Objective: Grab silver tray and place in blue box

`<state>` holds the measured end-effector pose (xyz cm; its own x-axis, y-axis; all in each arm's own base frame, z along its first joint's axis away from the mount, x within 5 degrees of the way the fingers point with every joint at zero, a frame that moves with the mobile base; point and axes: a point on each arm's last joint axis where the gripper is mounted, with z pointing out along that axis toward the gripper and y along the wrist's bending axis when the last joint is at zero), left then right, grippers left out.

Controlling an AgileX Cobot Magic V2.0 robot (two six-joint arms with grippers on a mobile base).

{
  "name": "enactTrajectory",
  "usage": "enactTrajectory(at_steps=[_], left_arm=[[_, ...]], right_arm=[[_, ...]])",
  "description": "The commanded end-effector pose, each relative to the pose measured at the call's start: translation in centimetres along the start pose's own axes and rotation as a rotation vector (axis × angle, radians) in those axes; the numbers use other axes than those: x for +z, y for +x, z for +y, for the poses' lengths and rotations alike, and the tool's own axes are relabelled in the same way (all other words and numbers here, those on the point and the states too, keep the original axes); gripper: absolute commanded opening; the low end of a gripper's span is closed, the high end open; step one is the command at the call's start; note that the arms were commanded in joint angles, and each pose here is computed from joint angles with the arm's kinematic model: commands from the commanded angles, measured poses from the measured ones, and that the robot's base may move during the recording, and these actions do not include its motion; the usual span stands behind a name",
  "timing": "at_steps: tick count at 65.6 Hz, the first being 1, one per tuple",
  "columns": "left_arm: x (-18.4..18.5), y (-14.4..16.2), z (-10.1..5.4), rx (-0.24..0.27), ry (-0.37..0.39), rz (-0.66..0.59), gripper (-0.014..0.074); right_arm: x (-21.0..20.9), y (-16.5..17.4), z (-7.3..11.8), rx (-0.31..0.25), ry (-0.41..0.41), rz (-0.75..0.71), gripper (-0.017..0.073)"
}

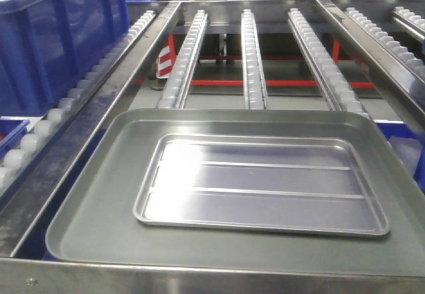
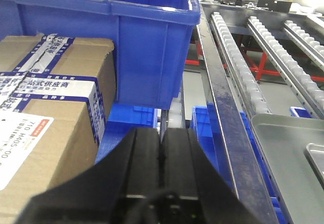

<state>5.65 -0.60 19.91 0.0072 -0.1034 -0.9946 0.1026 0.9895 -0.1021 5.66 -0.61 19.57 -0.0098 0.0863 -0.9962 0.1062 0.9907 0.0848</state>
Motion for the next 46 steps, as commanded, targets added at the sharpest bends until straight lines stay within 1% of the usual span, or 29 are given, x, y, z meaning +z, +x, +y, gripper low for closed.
enactTrajectory(at_steps=[1, 46], left_arm=[[-0.22, -1.02, -0.03, -0.008, 0.006, -0.112, -0.0105], [-0.23, -1.08, -0.03, -0.008, 0.006, -0.119, -0.0105]], right_arm=[[-0.18, -0.78, 0.06, -0.009, -0.006, -0.103, 0.0054], [-0.2, -0.93, 0.08, -0.009, -0.008, -0.119, 0.0054]])
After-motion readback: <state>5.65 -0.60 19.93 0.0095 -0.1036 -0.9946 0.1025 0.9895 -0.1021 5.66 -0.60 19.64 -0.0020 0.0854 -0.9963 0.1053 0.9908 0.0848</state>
